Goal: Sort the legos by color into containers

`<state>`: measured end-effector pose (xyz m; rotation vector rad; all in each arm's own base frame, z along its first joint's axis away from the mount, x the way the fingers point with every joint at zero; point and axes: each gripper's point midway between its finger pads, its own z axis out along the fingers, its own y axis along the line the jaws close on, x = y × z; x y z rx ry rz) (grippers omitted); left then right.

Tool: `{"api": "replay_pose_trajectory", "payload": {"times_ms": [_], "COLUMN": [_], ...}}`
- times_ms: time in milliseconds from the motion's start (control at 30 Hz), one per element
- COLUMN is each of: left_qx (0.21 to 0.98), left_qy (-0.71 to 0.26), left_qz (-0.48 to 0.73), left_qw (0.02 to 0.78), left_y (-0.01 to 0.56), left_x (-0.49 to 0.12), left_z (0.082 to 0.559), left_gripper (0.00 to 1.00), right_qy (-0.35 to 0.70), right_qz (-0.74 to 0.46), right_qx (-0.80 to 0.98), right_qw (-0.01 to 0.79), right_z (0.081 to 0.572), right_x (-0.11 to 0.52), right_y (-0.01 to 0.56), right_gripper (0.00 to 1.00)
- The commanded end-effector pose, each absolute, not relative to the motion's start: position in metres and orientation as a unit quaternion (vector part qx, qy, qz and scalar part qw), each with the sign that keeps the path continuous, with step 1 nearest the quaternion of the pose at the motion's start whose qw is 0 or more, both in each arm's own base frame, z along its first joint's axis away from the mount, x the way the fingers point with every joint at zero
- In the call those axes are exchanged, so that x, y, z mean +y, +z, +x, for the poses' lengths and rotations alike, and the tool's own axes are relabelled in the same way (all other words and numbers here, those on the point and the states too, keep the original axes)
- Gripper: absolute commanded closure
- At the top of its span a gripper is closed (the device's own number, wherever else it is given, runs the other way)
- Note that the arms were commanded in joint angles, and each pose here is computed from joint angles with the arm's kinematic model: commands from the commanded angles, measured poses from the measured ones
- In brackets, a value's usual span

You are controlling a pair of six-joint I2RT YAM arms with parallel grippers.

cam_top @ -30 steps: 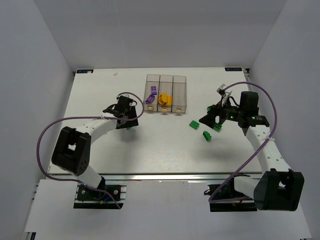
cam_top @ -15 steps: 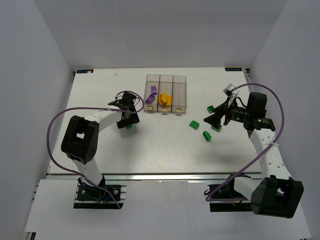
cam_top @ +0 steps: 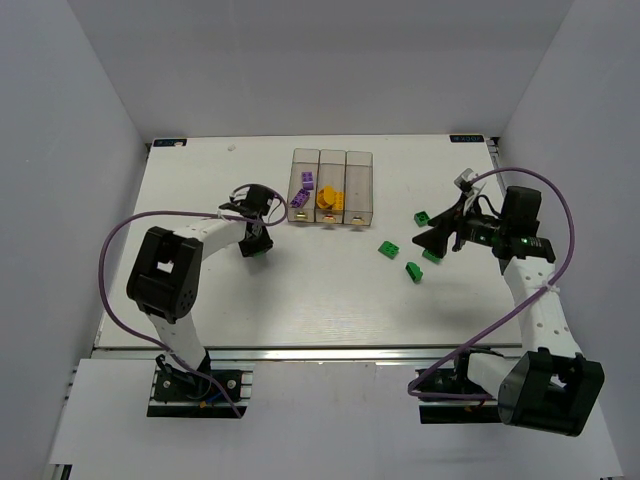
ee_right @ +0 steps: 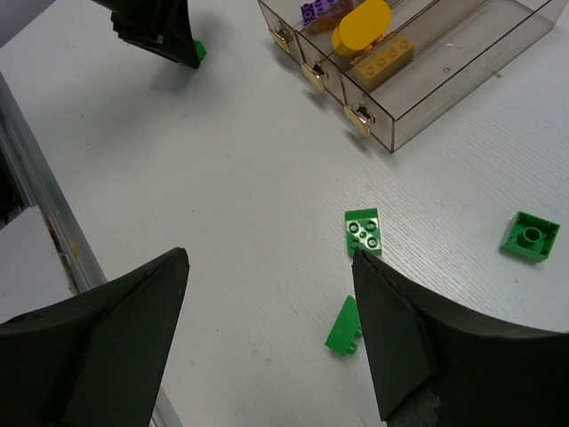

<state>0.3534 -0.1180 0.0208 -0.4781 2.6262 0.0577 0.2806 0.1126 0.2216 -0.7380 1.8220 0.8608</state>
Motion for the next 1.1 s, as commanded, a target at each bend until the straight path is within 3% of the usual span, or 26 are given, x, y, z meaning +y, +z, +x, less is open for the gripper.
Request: {"api": "replay_pose_trajectory", "payload": {"times_ms": [0, 67, 133, 267, 333, 433, 633, 700, 733, 800, 833, 1000, 1067], "left_qx": [0.949, 0.951, 0.951, 0.939, 0.890, 0.845, 0.826, 0.847, 0.835, 0.859, 0.845, 0.872, 0.869], "left_qy": [0.009, 0.003, -0.013, -0.143, -0.273, -0.361, -0.388, -0.369, -0.376, -0.353, -0.358, -0.313, -0.312], "left_qz": [-0.181, -0.170, -0.149, -0.045, 0.018, 0.080, 0.136, 0.136, 0.143, 0.138, 0.139, 0.118, 0.113], "left_qw": [0.258, 0.260, 0.271, 0.311, 0.366, 0.387, 0.385, 0.359, 0.376, 0.345, 0.371, 0.357, 0.367], "left_y": [0.040, 0.045, 0.056, 0.089, 0.139, 0.174, 0.214, 0.189, 0.212, 0.182, 0.209, 0.174, 0.183], "left_x": [-0.121, -0.123, -0.131, -0.171, -0.210, -0.244, -0.304, -0.318, -0.332, -0.345, -0.355, -0.375, -0.380], "left_z": [0.368, 0.367, 0.363, 0.344, 0.335, 0.320, 0.354, 0.372, 0.385, 0.404, 0.423, 0.469, 0.481], "left_gripper": [0.74, 0.92, 1.00, 1.00, 1.00, 1.00, 1.00, 1.00, 1.00, 1.00, 1.00, 1.00, 0.95], "right_qy": [0.367, 0.366, 0.361, 0.344, 0.327, 0.300, 0.265, 0.258, 0.257, 0.260, 0.262, 0.272, 0.274], "right_qz": [-0.304, -0.300, -0.295, -0.275, -0.266, -0.249, -0.217, -0.212, -0.210, -0.211, -0.213, -0.215, -0.214], "right_qx": [0.741, 0.743, 0.747, 0.760, 0.768, 0.779, 0.797, 0.800, 0.800, 0.799, 0.797, 0.795, 0.796], "right_qw": [0.474, 0.474, 0.474, 0.478, 0.482, 0.491, 0.497, 0.498, 0.500, 0.500, 0.500, 0.498, 0.495], "right_z": [0.277, 0.278, 0.280, 0.288, 0.293, 0.301, 0.312, 0.313, 0.314, 0.313, 0.313, 0.310, 0.310], "right_x": [0.113, 0.111, 0.108, 0.101, 0.096, 0.088, 0.073, 0.070, 0.068, 0.068, 0.068, 0.069, 0.069], "right_y": [0.222, 0.221, 0.218, 0.215, 0.213, 0.212, 0.205, 0.203, 0.203, 0.204, 0.204, 0.205, 0.204], "right_gripper": [0.21, 0.23, 0.29, 0.59, 0.70, 0.99, 1.00, 1.00, 1.00, 1.00, 0.99, 0.91, 0.87]}}
